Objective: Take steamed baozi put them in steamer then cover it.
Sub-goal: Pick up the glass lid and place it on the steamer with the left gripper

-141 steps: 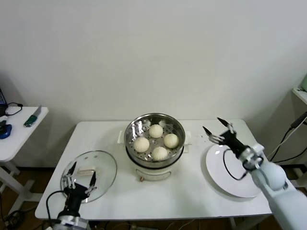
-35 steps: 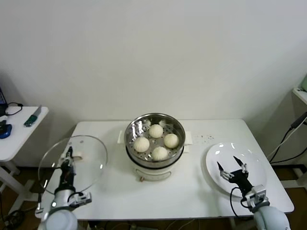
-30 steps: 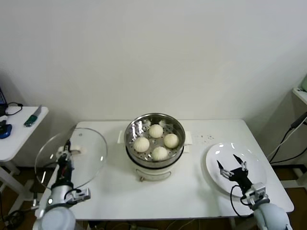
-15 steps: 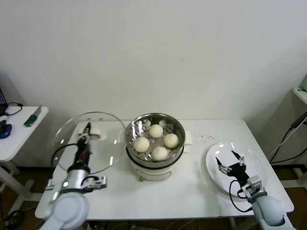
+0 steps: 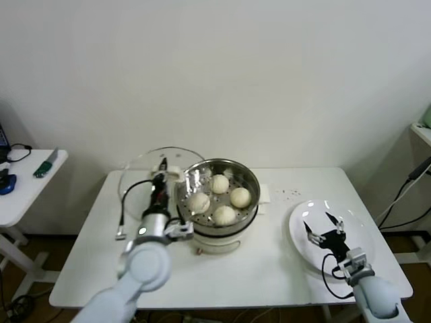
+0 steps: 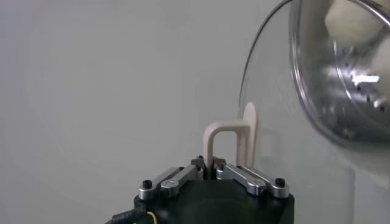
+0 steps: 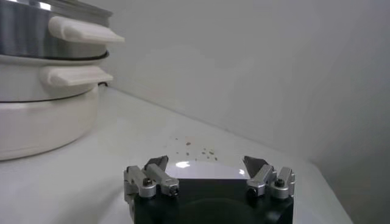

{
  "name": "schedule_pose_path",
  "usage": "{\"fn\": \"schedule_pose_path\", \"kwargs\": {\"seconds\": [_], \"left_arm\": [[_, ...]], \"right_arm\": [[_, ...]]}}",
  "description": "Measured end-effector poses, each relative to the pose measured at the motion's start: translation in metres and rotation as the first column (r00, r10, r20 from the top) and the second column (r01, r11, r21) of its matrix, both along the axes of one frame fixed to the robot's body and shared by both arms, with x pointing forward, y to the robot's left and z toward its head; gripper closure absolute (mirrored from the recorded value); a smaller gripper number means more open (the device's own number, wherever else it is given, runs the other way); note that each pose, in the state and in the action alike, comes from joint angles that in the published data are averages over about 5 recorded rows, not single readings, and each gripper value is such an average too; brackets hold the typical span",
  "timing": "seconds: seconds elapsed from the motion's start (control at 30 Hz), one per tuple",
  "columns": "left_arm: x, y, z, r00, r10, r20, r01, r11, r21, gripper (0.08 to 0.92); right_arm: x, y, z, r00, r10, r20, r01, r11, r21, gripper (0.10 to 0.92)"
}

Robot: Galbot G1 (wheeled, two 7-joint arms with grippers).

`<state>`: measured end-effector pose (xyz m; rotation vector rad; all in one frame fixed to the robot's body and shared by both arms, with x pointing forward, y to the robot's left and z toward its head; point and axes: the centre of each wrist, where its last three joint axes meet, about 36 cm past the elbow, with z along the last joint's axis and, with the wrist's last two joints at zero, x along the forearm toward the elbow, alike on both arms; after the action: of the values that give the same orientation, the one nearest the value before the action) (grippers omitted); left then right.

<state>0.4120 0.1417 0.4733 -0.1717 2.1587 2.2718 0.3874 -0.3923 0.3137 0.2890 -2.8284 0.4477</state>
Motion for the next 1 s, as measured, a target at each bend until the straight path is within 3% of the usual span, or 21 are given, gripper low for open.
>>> {"fn": "schedule_pose_path", "kwargs": {"seconds": [0.37,1.0], "left_arm": [[0.025,-0.063,-0.009,0.9990,-0.022,-0.038,0.021,0.999,-0.039,0.851],[0.036,-0.135,-0.026,0.9948,-0.047,-0.090,0.038,0.994,-0.105,0.851]], "right_arm": [[-0.011,-0.011,-0.003,1.000,-0.023,0.001,0.023,1.000,-0.009,0.200],[-0.023,-0.019,-0.010,0.999,-0.043,0.002,0.043,0.999,0.000,0.200]]}}
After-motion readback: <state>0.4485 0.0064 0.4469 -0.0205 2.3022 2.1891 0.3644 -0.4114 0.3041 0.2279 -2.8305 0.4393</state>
